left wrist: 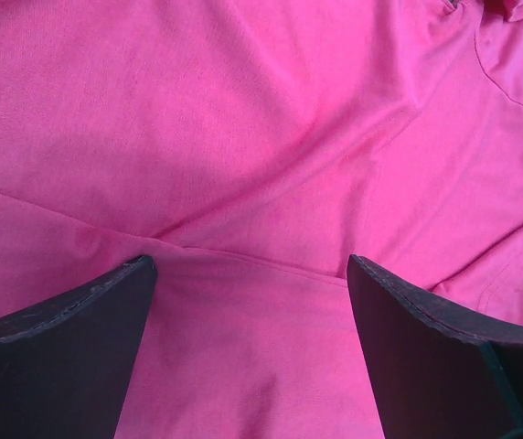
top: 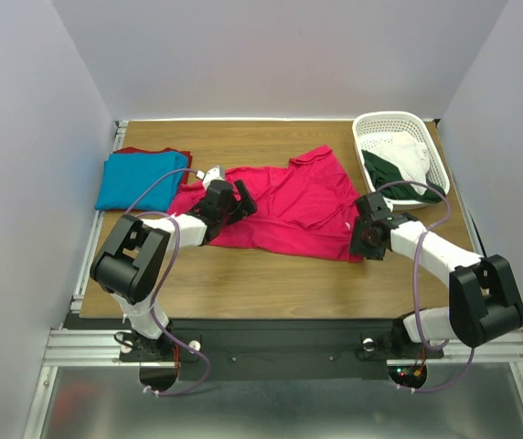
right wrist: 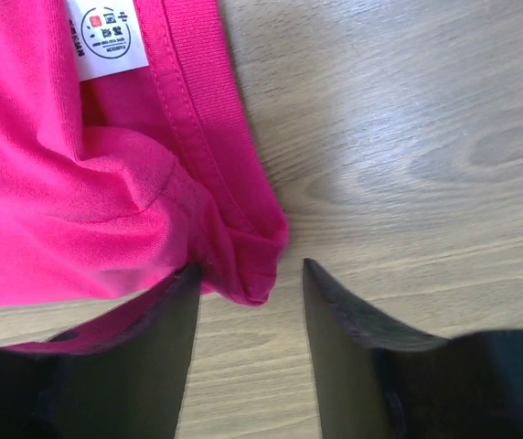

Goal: Fold and stack the t-shirts
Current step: Fold the tshirt

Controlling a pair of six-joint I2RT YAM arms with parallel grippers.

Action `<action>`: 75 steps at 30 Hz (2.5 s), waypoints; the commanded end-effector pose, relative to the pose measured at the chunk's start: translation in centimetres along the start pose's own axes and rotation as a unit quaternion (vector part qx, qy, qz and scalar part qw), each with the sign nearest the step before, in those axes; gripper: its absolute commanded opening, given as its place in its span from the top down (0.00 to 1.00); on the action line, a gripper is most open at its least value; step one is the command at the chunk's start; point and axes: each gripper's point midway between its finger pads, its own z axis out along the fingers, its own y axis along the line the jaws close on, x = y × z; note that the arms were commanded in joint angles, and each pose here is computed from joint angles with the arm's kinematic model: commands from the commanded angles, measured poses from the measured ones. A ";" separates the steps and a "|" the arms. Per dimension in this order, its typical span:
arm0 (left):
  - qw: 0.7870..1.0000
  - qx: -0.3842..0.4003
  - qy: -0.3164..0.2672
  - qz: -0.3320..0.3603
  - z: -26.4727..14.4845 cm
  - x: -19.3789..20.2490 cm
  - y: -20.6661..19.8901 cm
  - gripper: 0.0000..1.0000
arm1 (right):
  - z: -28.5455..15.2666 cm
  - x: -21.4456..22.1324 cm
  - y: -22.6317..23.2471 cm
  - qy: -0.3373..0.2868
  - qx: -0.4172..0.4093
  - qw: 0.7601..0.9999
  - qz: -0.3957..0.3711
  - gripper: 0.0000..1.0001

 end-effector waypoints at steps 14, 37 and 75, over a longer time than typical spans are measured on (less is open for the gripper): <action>1.000 0.005 -0.012 0.003 0.0 -1.3 -0.3 0.01 | 0.6 -0.1 0.7 0.002 -0.018 1.000 -0.003 1.00; 1.000 0.000 -0.016 0.022 -0.7 -2.1 1.5 0.01 | -2.9 -5.1 -1.3 -0.065 0.061 0.996 -0.002 0.96; 0.988 0.136 0.015 0.075 -3.6 4.9 -10.1 0.01 | -2.4 -7.6 15.0 -0.066 -0.250 0.961 -0.095 0.34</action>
